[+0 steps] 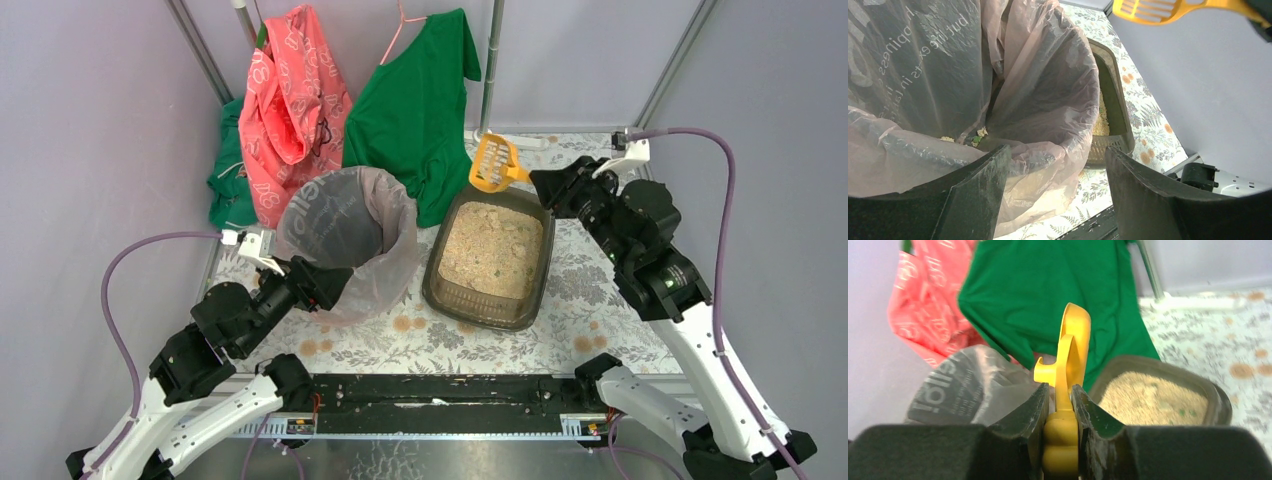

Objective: Clean the litter box

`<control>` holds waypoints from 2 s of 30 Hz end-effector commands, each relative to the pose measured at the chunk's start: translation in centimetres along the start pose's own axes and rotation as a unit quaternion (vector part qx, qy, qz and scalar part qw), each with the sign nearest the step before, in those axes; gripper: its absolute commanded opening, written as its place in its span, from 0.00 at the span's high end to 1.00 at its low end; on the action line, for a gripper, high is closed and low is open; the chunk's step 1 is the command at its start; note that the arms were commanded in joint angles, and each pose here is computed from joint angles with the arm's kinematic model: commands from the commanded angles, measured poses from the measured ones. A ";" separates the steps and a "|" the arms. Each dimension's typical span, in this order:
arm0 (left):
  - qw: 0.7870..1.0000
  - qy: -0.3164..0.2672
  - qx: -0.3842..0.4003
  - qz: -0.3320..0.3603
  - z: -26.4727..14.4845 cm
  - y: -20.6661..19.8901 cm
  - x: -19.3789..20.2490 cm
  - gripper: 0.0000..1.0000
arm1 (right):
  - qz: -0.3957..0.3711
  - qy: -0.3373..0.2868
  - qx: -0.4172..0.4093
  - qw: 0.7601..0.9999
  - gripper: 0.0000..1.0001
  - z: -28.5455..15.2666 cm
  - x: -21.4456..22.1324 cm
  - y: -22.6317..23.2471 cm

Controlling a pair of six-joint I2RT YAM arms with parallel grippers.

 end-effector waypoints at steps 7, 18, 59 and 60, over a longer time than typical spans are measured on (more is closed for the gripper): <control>1.000 0.014 0.007 -0.005 0.0 0.1 1.1 0.24 | 0.011 0.110 0.199 0.974 1.00 0.1 8.5 -8.4; 1.000 0.019 0.002 -0.006 0.2 0.6 1.8 0.24 | 0.054 0.166 0.267 0.948 1.00 0.6 14.8 -11.3; 0.999 0.032 -0.014 0.007 0.5 1.3 2.5 0.24 | 0.072 0.198 0.101 0.972 1.00 5.9 27.5 -11.4; 0.999 0.034 -0.012 0.007 0.6 1.2 2.6 0.24 | 0.072 0.199 0.110 0.971 1.00 5.7 27.9 -11.8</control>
Point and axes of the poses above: each gripper's point midway between its finger pads, its own z axis out along the fingers, its own y axis along the line the jaws close on, x = y × z, the point moved 1 cm from there along -z, back along the fingers, and after that the axes turned 4 degrees about -z, right-handed, at the moved point
